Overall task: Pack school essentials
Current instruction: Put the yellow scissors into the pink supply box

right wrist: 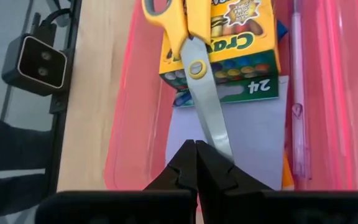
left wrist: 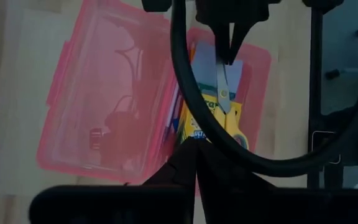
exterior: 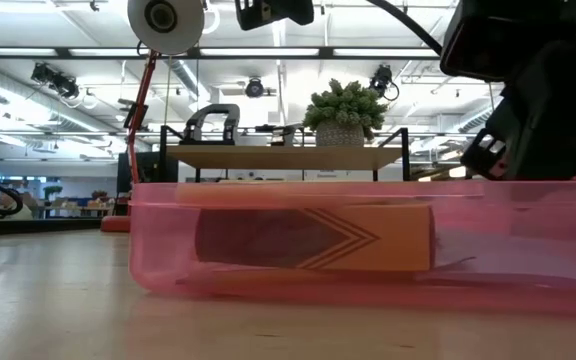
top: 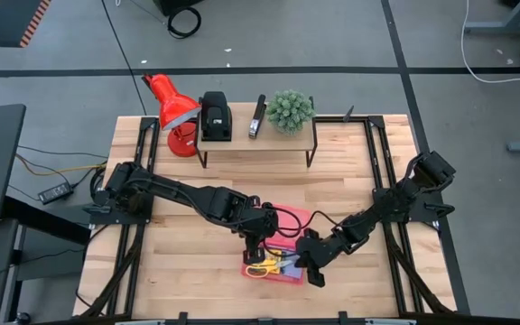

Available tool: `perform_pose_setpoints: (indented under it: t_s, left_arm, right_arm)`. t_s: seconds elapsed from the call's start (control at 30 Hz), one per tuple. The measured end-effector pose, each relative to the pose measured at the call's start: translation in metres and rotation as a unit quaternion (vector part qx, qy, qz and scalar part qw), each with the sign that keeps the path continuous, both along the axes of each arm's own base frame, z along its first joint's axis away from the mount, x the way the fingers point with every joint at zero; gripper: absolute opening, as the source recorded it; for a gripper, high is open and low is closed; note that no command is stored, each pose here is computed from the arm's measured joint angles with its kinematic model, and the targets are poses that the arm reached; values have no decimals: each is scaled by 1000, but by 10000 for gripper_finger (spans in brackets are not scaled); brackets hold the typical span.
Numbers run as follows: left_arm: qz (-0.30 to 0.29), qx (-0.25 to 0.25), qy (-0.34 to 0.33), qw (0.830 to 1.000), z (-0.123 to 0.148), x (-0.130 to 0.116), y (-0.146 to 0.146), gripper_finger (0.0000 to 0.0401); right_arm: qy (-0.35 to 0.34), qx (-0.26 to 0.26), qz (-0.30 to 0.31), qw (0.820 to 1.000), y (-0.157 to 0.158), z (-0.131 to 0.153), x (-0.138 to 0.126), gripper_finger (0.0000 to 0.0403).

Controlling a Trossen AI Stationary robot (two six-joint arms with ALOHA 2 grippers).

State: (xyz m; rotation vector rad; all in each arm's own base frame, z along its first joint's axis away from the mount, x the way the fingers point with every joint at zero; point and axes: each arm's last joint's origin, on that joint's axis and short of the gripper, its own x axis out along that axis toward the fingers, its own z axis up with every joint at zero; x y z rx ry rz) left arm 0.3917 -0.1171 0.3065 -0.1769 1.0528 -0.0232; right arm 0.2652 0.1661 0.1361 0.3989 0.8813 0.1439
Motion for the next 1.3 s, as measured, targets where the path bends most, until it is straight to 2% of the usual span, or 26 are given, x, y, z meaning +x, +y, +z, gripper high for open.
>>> perform_pose_setpoints:
  t_s: [0.17, 0.33, 0.47, 0.63, 0.73, 0.87, 1.0, 1.07, 1.17, 1.23, 1.3]
  left_arm:
    - [0, 0, 0, 1000, 0, 0, 0, 6]
    - [0, 0, 0, 1000, 0, 0, 0, 13]
    - [0, 0, -1, 1000, 0, 0, 0, 22]
    - [0, -1, -1, 1000, 0, 0, 0, 16]
    - [0, -1, -1, 1000, 0, 0, -1, 9]
    - [-1, -1, -1, 1000, 0, 0, -1, 8]
    - [-2, 0, -1, 1000, 0, 0, -1, 18]
    - [-3, 1, -1, 1000, 0, 0, -1, 21]
    - [-4, 2, -1, 1000, 0, 0, -1, 19]
    - [-4, 1, -2, 1000, 0, 0, -1, 14]
    - [-3, 0, -5, 1000, 1, 1, 0, 9]
  right_arm:
    - [-5, -11, -10, 1000, -1, 0, 0, 6]
    - [-14, -27, -21, 999, -2, 0, 1, 6]
    - [-25, -57, -29, 998, -3, 0, 1, 6]
    - [-39, -89, -34, 995, -5, 0, 1, 6]
    - [-39, -79, -34, 996, -5, 0, 2, 6]
    - [-33, -40, -6, 999, -1, 5, 0, 6]
    - [-43, -23, -12, 999, -5, 30, -9, 6]
    - [-56, -45, -36, 997, -12, 45, -17, 6]
    - [-70, -111, -93, 987, -25, 63, -32, 6]
    - [-69, -155, -138, 976, -34, 67, -39, 6]
    - [-55, -172, -162, 970, -40, 64, -39, 6]
